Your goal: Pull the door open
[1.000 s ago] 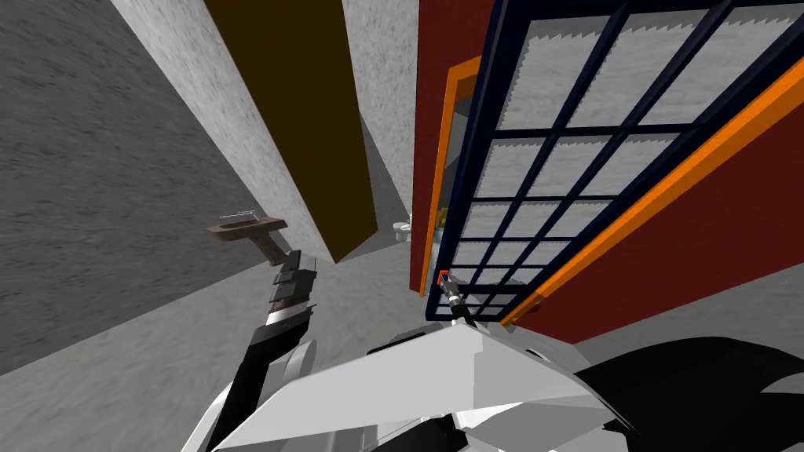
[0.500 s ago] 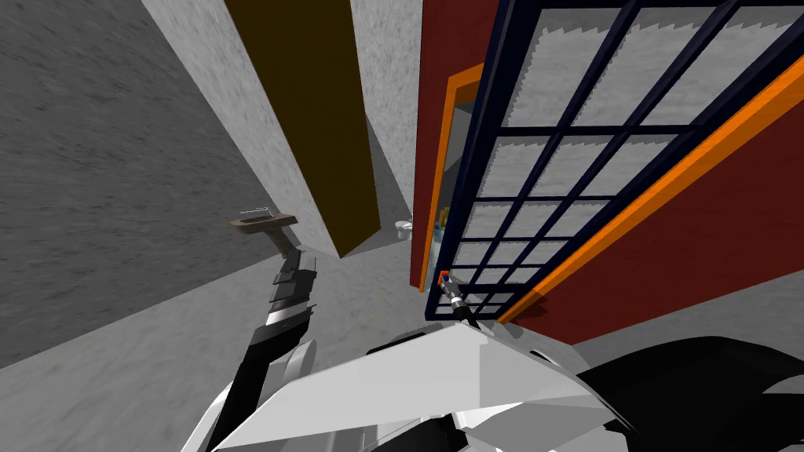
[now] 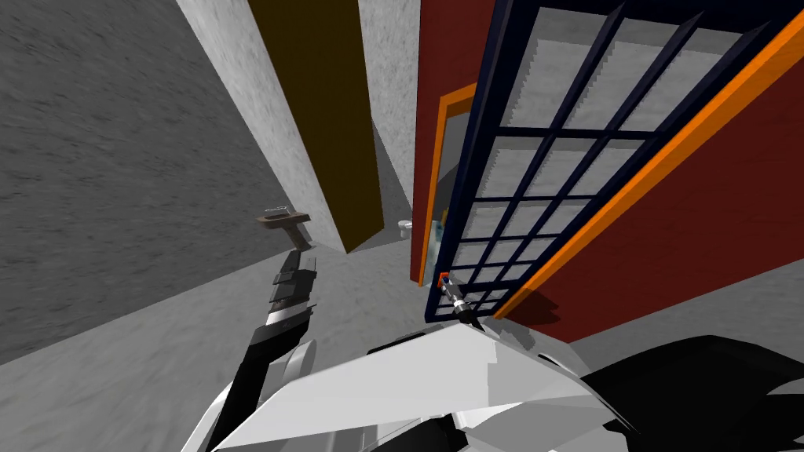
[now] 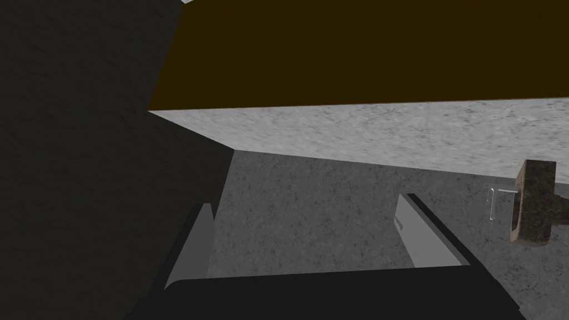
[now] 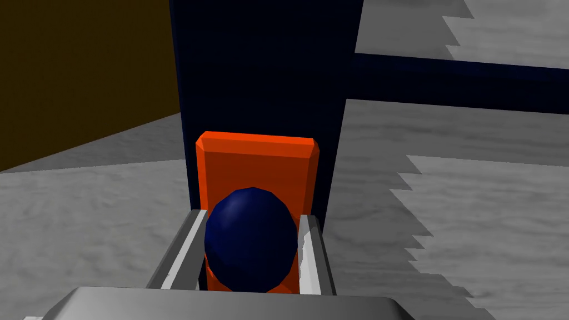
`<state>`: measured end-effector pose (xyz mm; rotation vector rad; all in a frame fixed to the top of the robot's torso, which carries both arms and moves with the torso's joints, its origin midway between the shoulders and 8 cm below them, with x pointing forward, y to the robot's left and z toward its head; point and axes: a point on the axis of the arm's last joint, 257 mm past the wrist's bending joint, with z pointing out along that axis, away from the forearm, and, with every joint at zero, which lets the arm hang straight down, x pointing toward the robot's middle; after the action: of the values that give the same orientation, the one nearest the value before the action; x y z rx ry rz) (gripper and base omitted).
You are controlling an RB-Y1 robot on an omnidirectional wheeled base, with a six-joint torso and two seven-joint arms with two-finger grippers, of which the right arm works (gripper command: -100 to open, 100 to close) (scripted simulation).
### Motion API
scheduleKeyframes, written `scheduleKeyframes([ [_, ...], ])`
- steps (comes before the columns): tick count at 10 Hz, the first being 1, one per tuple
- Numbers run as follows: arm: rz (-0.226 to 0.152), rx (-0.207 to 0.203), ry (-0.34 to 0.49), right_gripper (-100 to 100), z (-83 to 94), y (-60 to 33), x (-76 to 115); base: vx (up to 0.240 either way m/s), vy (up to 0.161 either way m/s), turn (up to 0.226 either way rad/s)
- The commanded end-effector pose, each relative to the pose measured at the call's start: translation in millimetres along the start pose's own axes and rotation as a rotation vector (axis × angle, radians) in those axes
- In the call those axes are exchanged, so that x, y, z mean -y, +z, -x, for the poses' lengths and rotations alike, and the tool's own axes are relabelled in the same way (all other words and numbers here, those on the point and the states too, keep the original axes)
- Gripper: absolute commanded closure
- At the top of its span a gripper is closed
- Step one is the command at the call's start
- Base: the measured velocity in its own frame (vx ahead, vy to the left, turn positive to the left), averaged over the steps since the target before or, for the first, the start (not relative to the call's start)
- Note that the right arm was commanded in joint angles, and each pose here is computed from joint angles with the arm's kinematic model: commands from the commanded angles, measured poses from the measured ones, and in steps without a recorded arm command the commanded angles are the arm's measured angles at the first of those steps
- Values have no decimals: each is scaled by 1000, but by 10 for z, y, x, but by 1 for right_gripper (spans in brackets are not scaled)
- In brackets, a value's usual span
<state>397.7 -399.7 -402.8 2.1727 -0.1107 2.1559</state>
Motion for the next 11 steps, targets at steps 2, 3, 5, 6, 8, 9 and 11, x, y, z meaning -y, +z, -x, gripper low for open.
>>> scheduleKeyframes([
  [2,-30,0,1,100,8,-84,15,-130,-31,70],
  [3,-44,-2,0,100,2,-121,17,-237,-50,129],
  [5,-77,-6,0,100,-9,-208,23,-199,-46,97],
  [6,-94,-7,1,100,-14,-253,28,-211,-67,107],
  [8,-130,-8,3,100,-22,-348,40,-229,-58,96],
  [9,-143,-8,4,100,-25,-384,45,-218,-40,75],
  [11,-145,2,3,100,12,-414,36,-118,-41,72],
])
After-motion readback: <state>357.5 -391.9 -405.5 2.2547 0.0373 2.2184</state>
